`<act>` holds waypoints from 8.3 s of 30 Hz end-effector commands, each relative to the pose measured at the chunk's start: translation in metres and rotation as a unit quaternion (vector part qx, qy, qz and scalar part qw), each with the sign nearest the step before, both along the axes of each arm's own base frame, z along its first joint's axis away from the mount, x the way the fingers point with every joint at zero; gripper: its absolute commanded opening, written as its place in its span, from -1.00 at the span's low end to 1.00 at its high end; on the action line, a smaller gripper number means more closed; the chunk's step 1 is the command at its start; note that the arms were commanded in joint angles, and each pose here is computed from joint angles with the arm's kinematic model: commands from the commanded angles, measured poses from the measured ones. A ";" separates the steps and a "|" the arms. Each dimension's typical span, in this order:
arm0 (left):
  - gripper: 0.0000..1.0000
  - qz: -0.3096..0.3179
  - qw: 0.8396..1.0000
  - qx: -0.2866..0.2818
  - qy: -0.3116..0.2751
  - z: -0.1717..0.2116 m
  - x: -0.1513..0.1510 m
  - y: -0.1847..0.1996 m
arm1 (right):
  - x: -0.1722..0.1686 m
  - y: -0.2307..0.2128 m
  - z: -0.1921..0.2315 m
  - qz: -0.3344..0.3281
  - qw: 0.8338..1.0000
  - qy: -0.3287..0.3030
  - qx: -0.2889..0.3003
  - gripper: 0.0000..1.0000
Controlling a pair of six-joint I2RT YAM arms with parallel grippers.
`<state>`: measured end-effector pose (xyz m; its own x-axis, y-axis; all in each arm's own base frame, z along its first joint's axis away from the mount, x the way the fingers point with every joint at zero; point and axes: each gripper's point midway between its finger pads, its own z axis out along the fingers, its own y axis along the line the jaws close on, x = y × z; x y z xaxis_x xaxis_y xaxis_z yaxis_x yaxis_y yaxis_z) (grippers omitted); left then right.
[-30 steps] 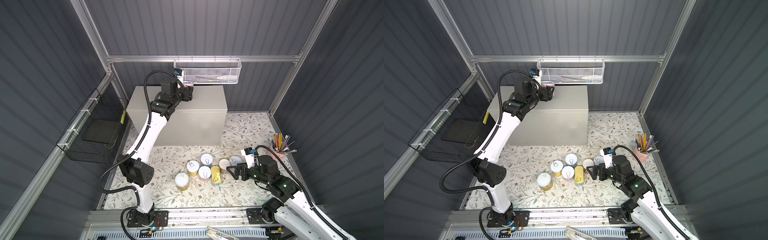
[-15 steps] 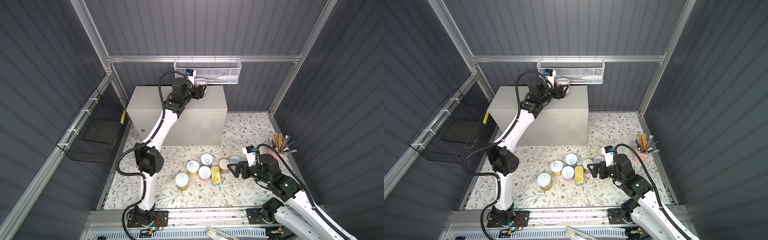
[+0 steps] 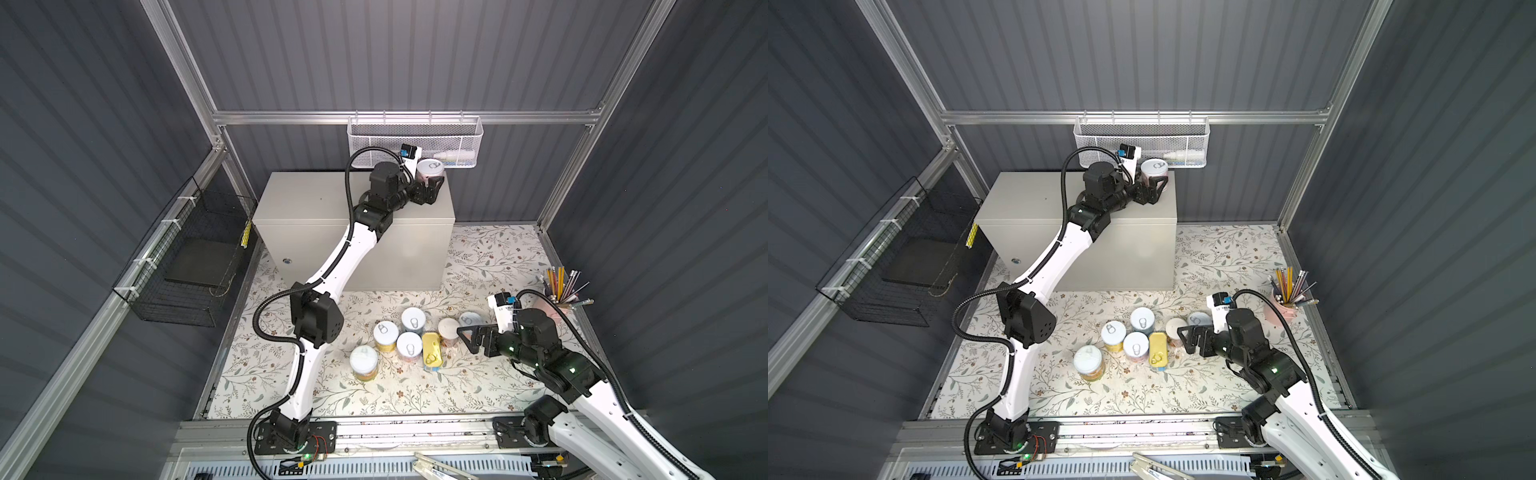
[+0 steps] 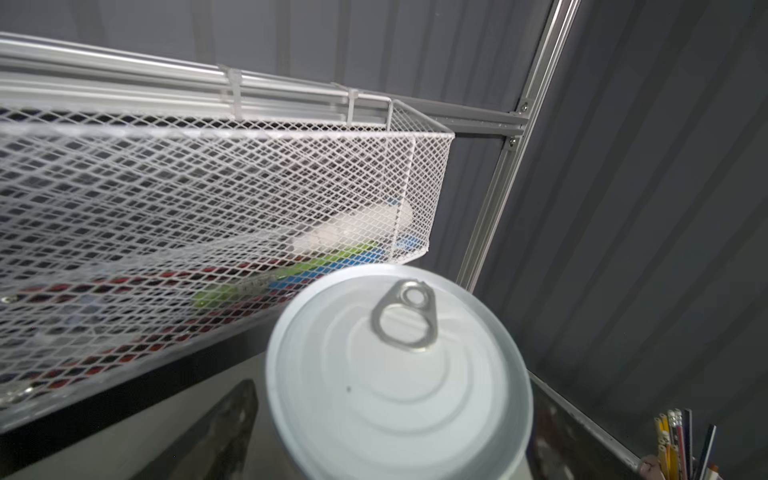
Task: Place and organize the canned foods onto the counter
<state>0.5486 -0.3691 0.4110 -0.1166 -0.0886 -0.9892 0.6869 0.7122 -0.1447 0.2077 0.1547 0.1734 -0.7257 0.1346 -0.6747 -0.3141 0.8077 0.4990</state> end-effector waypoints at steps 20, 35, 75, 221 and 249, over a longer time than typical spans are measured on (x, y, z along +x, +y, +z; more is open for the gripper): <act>0.99 0.084 0.994 0.066 0.001 0.040 -0.066 0.068 | 0.007 -0.025 -0.015 -0.051 0.996 0.021 -0.073 0.98; 0.99 0.118 0.987 0.061 0.093 -0.013 -0.148 0.122 | 0.001 0.023 -0.015 -0.009 0.999 0.025 -0.023 0.98; 0.99 0.082 0.969 0.107 0.208 -0.189 -0.197 0.135 | -0.038 0.074 -0.094 0.032 0.986 0.137 -0.088 0.85; 0.99 0.058 0.949 0.105 0.290 -0.265 -0.225 0.137 | 0.008 0.067 0.058 -0.023 0.991 -0.022 -0.129 -0.06; 0.99 0.075 0.949 0.148 0.270 -0.288 -0.242 0.160 | 0.066 0.034 0.219 -0.024 0.987 -0.118 -0.105 -0.09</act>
<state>0.3076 -0.2106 0.1205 -0.6394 0.1320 -0.7575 0.4554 0.8588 -0.2347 0.2641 0.1830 0.3691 -0.5993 0.0400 -0.7995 -0.3042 0.9124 0.2737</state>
